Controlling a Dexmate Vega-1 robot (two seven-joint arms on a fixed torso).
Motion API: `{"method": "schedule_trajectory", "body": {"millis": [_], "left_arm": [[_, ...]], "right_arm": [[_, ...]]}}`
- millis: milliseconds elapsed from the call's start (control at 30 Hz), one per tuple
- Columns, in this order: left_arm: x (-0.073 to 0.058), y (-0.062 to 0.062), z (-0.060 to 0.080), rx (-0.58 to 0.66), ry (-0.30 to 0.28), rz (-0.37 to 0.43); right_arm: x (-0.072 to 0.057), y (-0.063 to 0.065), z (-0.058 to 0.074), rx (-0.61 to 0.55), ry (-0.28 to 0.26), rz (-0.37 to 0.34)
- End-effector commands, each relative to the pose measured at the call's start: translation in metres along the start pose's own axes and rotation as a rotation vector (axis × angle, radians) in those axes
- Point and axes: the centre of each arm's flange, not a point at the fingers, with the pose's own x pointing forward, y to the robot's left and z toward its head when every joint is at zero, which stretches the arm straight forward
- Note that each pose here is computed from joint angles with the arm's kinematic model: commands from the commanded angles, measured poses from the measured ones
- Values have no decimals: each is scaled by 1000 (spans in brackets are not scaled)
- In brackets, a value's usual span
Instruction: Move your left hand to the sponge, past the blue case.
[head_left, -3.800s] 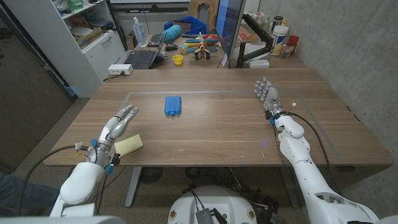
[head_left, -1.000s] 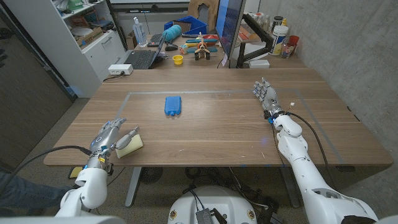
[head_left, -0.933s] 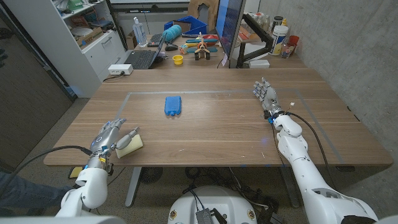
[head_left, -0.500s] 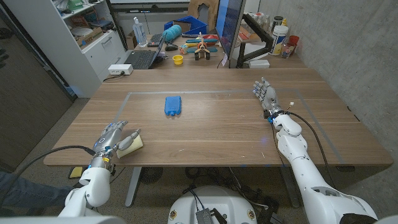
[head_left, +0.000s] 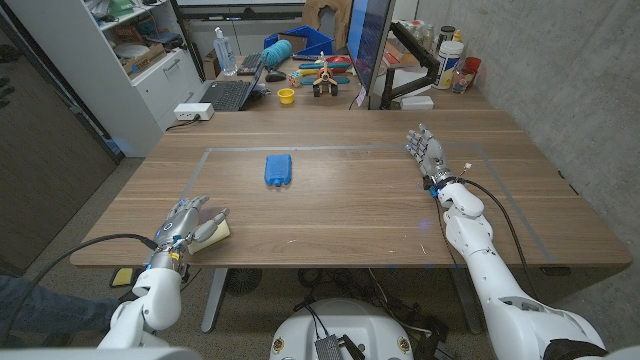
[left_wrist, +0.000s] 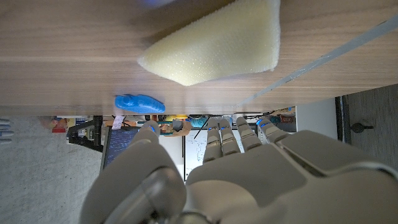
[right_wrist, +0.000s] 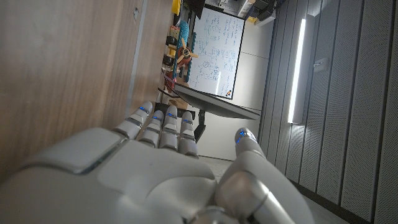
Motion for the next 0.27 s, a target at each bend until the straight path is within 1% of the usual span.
{"method": "schedule_trajectory", "body": {"millis": [33,267], "left_arm": [[2,-2,0,-5,7,2],[1,-6,-1,-4,0,-12]], "right_arm": [[4,2,-1,-1,6,4],[4,5,-5,2,13,2]]}}
